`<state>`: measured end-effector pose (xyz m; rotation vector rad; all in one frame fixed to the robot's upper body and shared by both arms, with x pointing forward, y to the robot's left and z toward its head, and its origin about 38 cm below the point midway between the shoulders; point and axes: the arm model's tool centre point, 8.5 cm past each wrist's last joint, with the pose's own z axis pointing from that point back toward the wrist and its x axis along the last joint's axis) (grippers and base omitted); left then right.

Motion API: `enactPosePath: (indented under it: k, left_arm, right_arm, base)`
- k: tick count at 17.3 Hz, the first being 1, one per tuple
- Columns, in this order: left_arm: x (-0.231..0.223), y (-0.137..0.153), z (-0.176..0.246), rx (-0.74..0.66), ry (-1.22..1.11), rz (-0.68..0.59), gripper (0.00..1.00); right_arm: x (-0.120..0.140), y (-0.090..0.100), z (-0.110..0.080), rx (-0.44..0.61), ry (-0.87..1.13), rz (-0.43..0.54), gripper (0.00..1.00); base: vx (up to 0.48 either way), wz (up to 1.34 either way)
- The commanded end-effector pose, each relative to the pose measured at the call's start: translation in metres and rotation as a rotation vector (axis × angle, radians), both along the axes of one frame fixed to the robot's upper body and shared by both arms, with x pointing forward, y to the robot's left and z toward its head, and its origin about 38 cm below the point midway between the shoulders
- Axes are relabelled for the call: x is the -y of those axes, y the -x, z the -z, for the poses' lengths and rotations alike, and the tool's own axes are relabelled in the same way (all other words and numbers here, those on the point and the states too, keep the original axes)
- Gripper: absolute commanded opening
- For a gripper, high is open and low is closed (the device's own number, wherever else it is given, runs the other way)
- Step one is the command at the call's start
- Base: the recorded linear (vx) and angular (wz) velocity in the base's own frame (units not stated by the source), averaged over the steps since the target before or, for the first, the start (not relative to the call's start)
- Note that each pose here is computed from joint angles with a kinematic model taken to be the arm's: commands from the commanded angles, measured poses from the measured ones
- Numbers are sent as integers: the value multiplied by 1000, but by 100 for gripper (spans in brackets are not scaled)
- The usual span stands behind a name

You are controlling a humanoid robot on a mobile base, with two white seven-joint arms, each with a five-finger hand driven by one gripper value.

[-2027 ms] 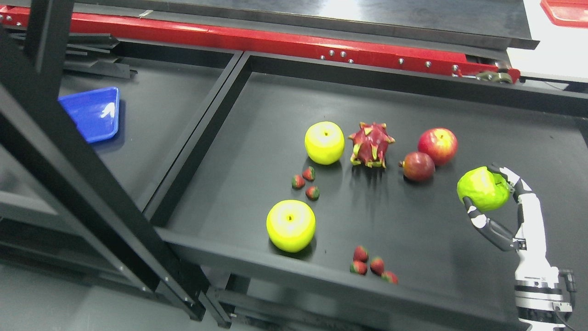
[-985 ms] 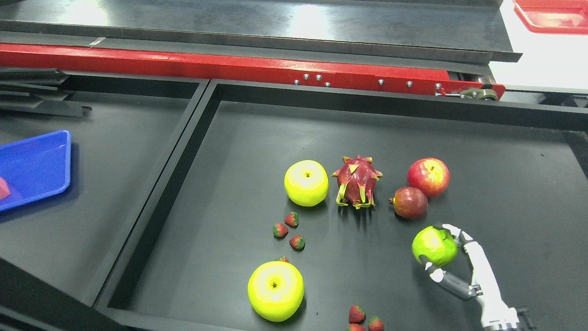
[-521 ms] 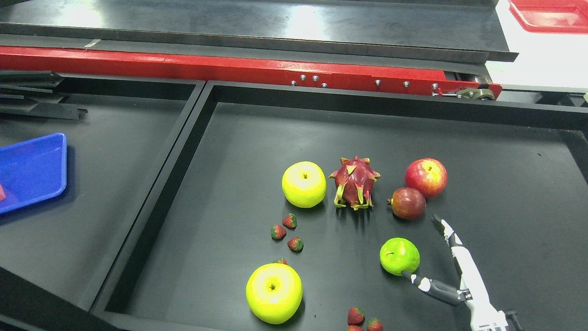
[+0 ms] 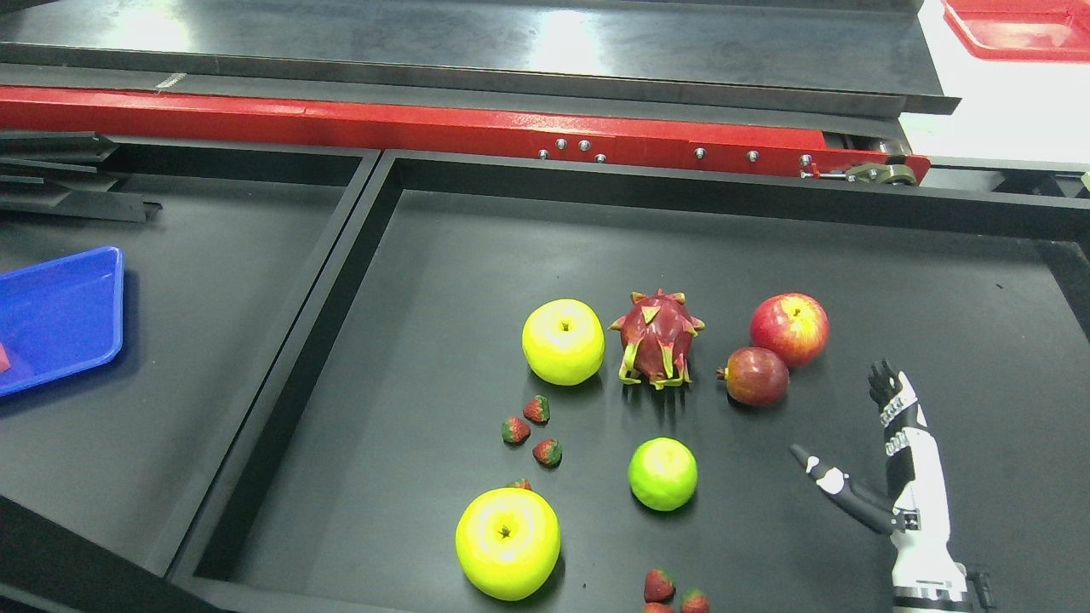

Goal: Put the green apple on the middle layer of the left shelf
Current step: 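Open the right hand to release the apple and withdraw it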

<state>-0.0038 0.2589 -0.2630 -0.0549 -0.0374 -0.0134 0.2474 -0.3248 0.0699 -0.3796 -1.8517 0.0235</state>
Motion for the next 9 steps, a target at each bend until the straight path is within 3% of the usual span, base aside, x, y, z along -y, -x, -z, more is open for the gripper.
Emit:
enactPosePath:
  k: [1, 9]
  left_arm:
    - [-11, 0, -1, 0, -17, -1, 100]
    - [-11, 0, -1, 0, -17, 1, 100]
  right_arm:
    - [-2, -2, -1, 17, -65, -19, 100]
    - [-3, -2, -1, 19, -69, -18, 100]
  base:
    - [0, 0]
    - [0, 0]
